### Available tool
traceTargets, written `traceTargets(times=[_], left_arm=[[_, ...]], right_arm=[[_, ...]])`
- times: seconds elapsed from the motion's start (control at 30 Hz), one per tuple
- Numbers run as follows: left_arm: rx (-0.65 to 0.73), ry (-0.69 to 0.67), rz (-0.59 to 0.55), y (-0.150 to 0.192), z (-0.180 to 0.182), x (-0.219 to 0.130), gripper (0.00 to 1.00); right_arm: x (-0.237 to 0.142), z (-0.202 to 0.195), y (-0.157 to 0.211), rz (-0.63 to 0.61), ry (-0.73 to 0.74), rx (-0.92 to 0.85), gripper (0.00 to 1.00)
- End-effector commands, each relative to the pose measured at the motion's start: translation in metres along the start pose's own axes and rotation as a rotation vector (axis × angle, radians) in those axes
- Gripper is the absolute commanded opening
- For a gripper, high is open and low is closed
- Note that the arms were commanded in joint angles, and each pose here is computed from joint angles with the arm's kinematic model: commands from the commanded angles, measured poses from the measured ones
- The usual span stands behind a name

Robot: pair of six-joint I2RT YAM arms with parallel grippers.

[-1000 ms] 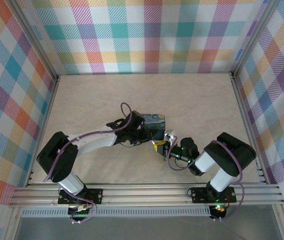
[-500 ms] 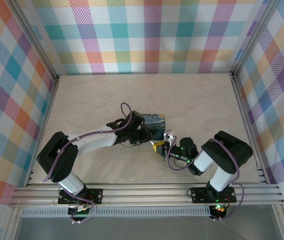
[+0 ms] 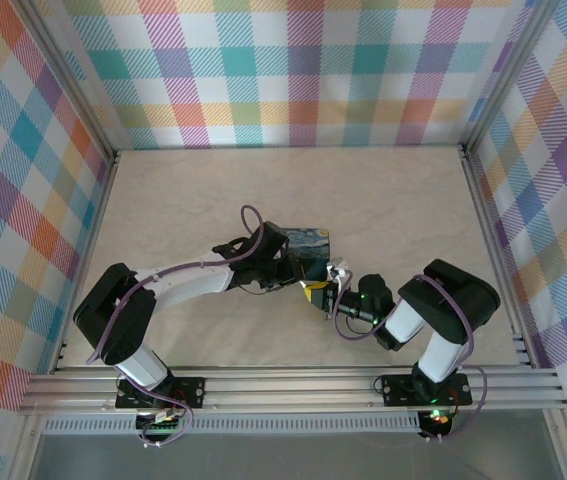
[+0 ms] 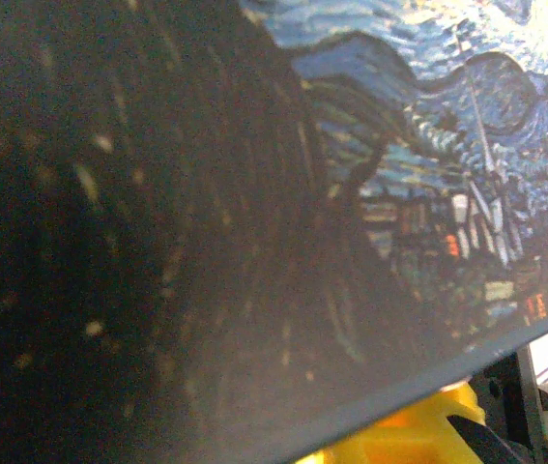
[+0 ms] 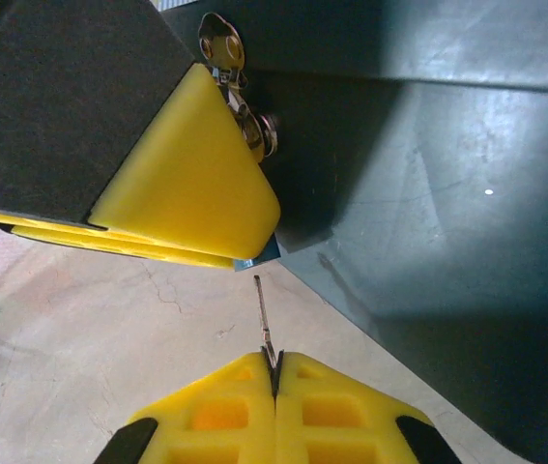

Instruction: Unlock the padlock with the key

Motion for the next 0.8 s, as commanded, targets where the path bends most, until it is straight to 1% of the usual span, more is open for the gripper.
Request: traceTargets(times=[0.0,0.23,0.77], left_arm=[[0.019,0.060,-0.009,-0.0041,-0.0145,-0.0123,0.20],[0.017,0.060,-0.008,-0.0042,-0.0143,-0.0119,0.20],[0.017,0.061,-0.004,-0.0039,-0.0144,-0.0109,0.20]], right_arm=[[0.0034,0.0014,-0.0083,-0.053,-0.008,-0.010,0.00],[0.0045,0.0001,-0.0097,-0.059,0.005,-0.012,0.00],[0.0081,0.0017,-0.0141,-0.069,-0.027,-0.010,0.00]])
Point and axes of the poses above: each hand's point on the last joint's axis, 136 mm out from that joint toward the fingers, its own x axis out along the fingers, its own z axis along the line the jaws close on, y = z × x, the point moved 10 cm from there along -x, back along the fingers, and after that the axes turned 14 degrees about -x, right-handed, at the moved point
